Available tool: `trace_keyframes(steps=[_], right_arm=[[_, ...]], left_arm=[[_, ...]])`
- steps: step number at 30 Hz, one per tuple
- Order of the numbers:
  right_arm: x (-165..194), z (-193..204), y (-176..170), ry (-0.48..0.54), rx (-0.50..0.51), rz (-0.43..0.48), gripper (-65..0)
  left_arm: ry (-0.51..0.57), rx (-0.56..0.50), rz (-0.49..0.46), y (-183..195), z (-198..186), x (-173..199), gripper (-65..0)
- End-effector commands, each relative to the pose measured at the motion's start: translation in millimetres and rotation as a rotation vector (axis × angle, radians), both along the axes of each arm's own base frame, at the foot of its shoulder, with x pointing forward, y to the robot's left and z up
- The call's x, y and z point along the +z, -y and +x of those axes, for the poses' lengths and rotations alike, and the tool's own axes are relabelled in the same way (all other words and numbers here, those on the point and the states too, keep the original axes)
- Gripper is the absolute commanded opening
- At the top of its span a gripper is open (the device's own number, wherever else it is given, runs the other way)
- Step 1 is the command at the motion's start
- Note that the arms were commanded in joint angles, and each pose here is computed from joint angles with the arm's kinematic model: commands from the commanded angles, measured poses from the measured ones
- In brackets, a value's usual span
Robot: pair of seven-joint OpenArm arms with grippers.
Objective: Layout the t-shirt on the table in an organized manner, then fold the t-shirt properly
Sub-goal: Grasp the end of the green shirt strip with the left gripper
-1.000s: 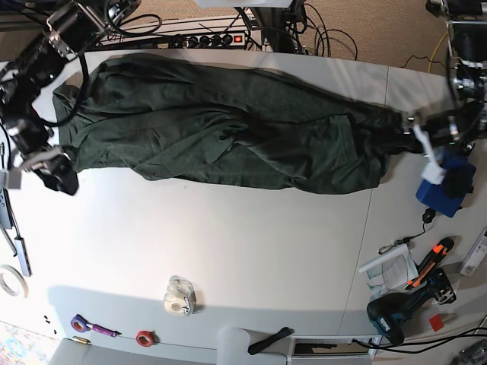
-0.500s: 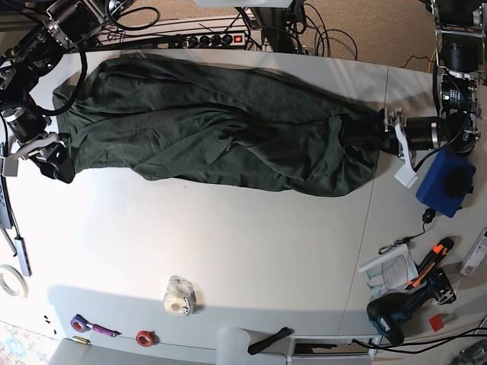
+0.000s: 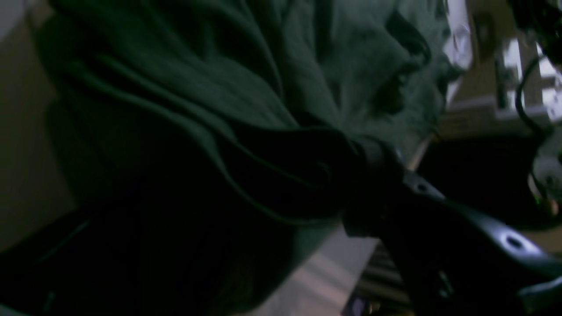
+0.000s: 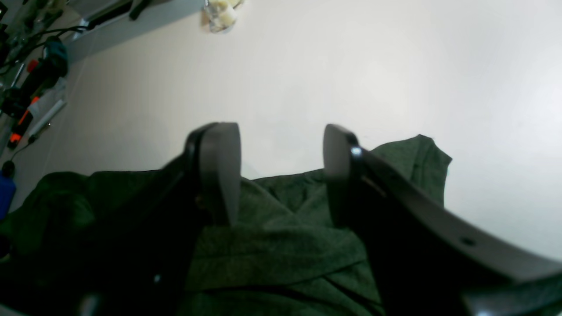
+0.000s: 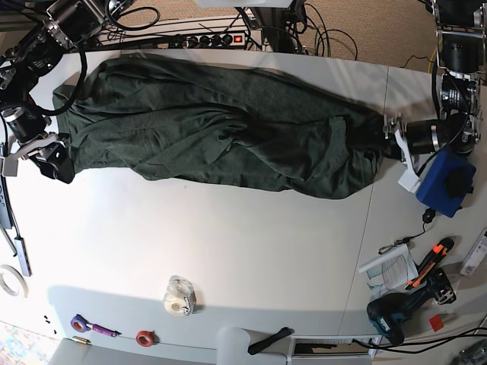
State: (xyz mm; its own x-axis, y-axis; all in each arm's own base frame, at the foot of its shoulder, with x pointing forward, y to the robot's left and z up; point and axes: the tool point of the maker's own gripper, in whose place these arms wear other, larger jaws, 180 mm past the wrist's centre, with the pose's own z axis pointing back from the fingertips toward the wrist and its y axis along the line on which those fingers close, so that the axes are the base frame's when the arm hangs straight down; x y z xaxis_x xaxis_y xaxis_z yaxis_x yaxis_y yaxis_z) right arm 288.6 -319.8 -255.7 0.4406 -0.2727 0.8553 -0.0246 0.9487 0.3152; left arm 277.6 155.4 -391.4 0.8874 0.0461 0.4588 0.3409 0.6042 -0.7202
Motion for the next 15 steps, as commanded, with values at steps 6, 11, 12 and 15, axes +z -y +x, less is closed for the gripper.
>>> trace_keyframes(steps=[6, 11, 12, 15], right_arm=[[18, 5, 2, 0.06, 0.01, -0.021, -35.3], [17, 5, 1, 0.056, 0.011, -0.021, -35.3], [18, 5, 1, 0.056, 0.011, -0.021, -35.3], [17, 5, 1, 0.056, 0.011, -0.021, -35.3]], left_arm=[[-0.049, 0.01, 0.067, 0, 0, -11, -22.5], [-0.068, 0.014, 0.089, 0, -1, -17, -27.6], [-0.067, 0.014, 0.094, 0, -1, -18, -31.5], [-0.061, 0.016, 0.097, 0, 0, -18, -50.0]])
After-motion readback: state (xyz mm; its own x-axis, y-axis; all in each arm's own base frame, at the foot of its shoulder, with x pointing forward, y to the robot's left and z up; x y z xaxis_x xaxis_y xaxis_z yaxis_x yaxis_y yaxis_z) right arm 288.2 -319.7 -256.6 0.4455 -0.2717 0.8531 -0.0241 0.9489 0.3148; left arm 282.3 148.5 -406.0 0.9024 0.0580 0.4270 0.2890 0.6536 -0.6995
